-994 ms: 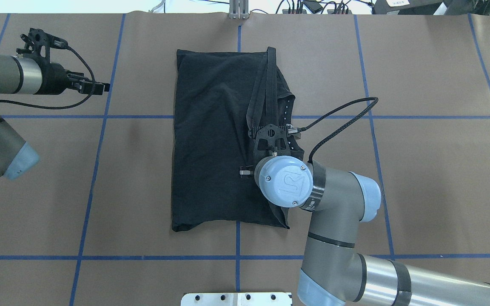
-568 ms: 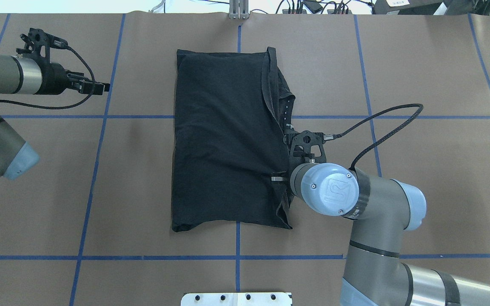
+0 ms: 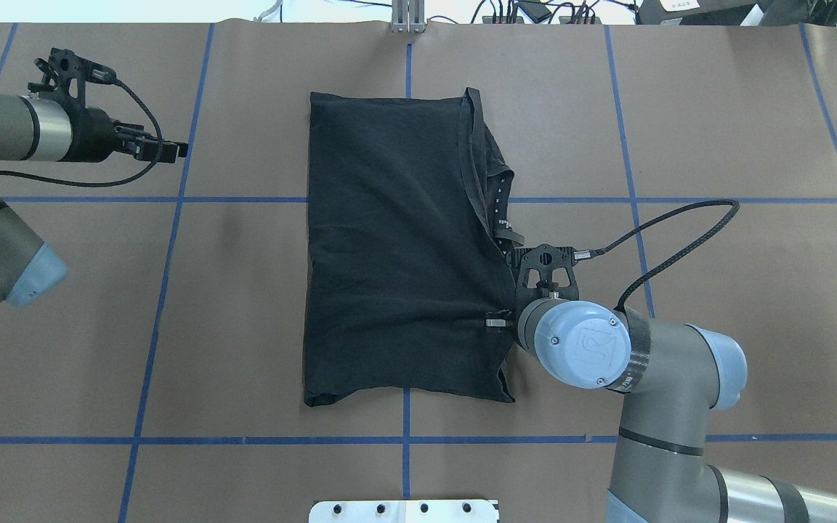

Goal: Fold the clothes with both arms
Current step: 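Withdraw the right gripper beside the shirt while moving the left gripper nearer the robot, then lower the left gripper to the shirt's corner nearest the robot and grasp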

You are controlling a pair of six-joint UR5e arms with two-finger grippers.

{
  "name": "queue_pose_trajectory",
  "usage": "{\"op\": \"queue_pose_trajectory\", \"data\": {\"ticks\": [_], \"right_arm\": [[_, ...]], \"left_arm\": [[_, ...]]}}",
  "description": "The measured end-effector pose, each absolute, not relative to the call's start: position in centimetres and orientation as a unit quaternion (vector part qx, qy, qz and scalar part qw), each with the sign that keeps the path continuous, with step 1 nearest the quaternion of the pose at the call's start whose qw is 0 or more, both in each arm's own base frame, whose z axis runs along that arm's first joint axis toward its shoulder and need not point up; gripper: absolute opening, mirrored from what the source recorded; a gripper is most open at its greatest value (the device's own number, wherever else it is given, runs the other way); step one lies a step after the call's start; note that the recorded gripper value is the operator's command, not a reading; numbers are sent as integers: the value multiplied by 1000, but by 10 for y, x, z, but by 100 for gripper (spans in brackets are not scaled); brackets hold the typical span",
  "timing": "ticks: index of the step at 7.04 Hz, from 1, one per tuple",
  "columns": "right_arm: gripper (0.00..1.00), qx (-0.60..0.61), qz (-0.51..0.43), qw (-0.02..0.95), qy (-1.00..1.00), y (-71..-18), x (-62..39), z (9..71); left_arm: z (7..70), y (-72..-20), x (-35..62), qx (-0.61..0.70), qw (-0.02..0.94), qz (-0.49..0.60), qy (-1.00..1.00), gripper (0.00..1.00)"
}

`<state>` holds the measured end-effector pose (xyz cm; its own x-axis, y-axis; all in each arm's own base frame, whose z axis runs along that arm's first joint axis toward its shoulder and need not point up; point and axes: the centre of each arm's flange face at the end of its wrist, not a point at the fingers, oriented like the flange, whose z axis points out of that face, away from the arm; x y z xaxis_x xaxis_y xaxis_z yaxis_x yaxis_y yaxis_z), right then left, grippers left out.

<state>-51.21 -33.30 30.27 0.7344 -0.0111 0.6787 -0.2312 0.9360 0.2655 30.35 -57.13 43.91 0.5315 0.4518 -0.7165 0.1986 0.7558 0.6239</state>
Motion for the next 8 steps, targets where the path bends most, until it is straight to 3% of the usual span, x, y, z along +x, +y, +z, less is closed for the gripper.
{"op": "queue_pose_trajectory", "data": {"ticks": [4, 8], "right_arm": [[100, 152, 94, 897, -405, -389, -444, 265], [100, 155, 91, 877, -445, -355, -396, 309]], "left_arm": [[396, -537, 321, 302, 785, 52, 539, 100], [363, -360, 399, 180, 760, -36, 623, 100]]}}
